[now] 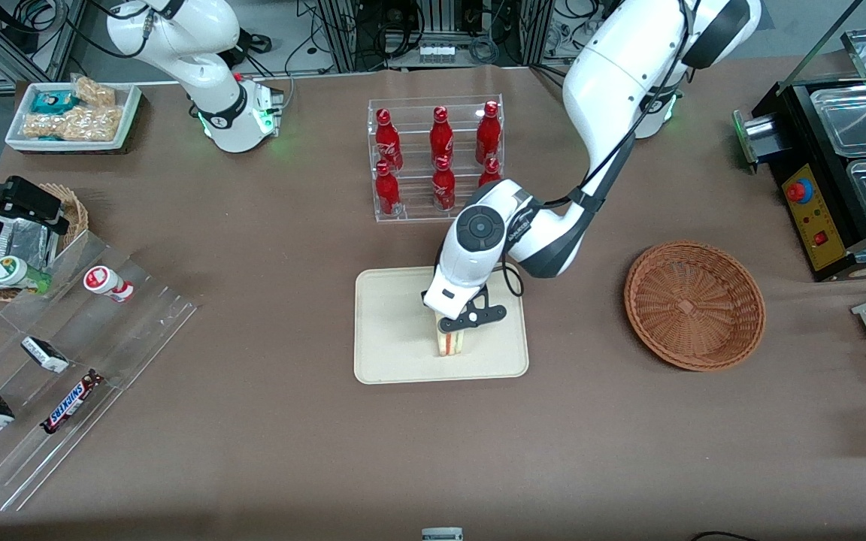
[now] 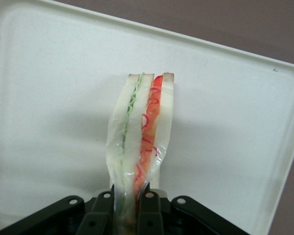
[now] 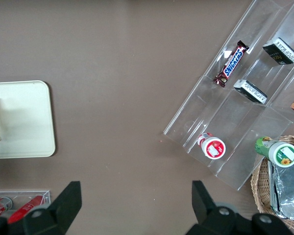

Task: Place sandwich from basket to tray
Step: 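Carry the sandwich with the left gripper over the cream tray, then lower the sandwich onto the tray and open the left gripper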

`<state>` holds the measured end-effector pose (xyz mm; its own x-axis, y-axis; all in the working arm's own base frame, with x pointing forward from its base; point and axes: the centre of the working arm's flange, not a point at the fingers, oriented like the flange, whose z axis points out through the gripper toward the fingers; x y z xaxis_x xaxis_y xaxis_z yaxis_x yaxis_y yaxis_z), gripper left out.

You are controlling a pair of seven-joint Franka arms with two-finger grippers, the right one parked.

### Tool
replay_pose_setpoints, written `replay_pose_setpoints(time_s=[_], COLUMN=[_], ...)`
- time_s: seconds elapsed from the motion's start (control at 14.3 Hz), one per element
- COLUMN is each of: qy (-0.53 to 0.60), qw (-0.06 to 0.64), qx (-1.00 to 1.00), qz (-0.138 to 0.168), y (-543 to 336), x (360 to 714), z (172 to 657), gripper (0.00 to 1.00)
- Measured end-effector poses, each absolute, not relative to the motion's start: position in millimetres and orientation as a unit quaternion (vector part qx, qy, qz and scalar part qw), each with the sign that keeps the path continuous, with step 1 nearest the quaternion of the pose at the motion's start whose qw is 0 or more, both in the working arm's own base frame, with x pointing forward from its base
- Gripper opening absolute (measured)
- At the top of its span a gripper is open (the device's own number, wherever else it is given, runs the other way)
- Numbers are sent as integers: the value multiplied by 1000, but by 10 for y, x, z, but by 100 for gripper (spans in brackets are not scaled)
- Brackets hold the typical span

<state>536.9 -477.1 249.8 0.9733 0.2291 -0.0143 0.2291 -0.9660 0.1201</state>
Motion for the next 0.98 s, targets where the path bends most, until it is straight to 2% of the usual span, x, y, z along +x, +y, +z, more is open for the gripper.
replay_pose_setpoints(time_s=[0.21,0.35,0.49,0.7,0.84,0.98], qy=[95,94,95,99,99,100], qw=[54,55,62,74,61,47], qx=[994,994,993,992,993,994], qz=[1,2,8,23,21,19], y=[-4757,-4761,-4782,-4799,-4745,-4656], x=[5374,5380,5424,5531,5527,5491], z=[2384,2362,2441,2809,3146,3520], gripper=[15,30,49,78,99,100])
